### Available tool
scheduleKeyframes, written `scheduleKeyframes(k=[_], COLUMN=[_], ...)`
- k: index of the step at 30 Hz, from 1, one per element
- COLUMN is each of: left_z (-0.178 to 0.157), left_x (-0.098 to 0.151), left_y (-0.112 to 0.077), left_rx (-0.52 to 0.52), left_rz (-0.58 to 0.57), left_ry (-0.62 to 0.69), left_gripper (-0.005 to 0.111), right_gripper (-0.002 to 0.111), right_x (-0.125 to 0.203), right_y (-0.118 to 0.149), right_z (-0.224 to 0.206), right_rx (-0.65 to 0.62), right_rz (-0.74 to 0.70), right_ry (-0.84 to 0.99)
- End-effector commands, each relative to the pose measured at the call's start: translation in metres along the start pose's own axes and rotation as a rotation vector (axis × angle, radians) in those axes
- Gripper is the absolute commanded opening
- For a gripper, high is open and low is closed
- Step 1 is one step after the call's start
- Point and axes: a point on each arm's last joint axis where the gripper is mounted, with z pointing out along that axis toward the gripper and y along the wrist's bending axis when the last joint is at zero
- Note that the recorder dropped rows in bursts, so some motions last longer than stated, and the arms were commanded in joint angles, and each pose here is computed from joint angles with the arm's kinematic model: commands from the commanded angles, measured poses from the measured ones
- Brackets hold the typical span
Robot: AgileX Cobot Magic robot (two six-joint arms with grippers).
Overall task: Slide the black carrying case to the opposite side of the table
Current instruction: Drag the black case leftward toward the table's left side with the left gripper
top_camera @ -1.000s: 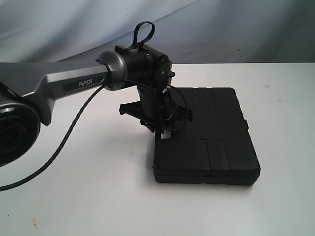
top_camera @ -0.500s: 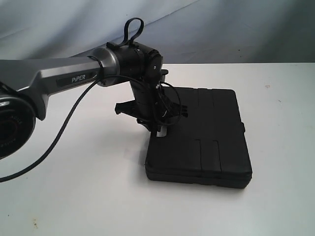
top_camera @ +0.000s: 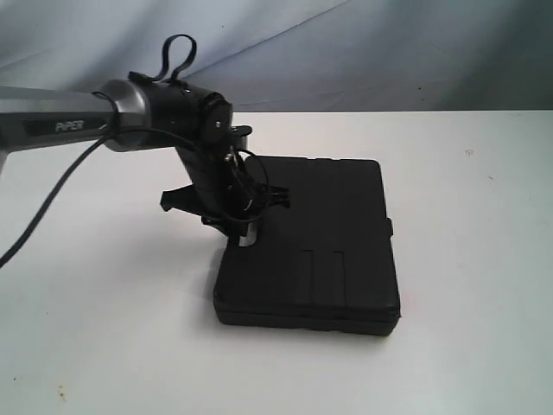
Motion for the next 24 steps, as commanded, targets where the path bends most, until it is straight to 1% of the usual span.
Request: scheduleKeyframes(k=[1, 6, 9, 12, 16, 20, 24], left_z=[-0.009, -0.016, -0.016, -0.015, -0.011, -0.006, -0.003], left_x=[0.004, 0.005, 0.004, 0.003, 0.005, 0.007, 0.01], left_y=[0.032, 0.052, 0.063, 0.071, 0.082, 0.099, 0.114], left_rx=[-0.044, -0.052, -0.061, -0.071, -0.078, -0.088, -0.096], left_rz=[0.004, -0.013, -0.003, -0.014, -0.002, -0.025, -0.021], left_ry=[-0.004, -0.013, -0.001, 0.006, 0.016, 0.03, 0.052], left_gripper=[0.0, 0.0, 0.0, 0.0, 0.0, 0.0, 0.0], right_gripper=[0.0, 0.0, 0.0, 0.0, 0.0, 0.0, 0.0], right_x=[0.001, 0.001, 0.001, 0.001, 0.001, 0.001, 0.001], right_y=[0.0, 0.0, 0.0, 0.0, 0.0, 0.0, 0.0], right_z=[0.0, 0.0, 0.0, 0.0, 0.0, 0.0, 0.0], right_rx=[0.005, 0.005, 0.005, 0.005, 0.005, 0.005, 0.005], right_rz=[-0.003, -0.003, -0.003, -0.003, -0.003, -0.003, -0.003], right_ry=[-0.004, -0.004, -0.004, -0.004, -0.004, -0.004, -0.004])
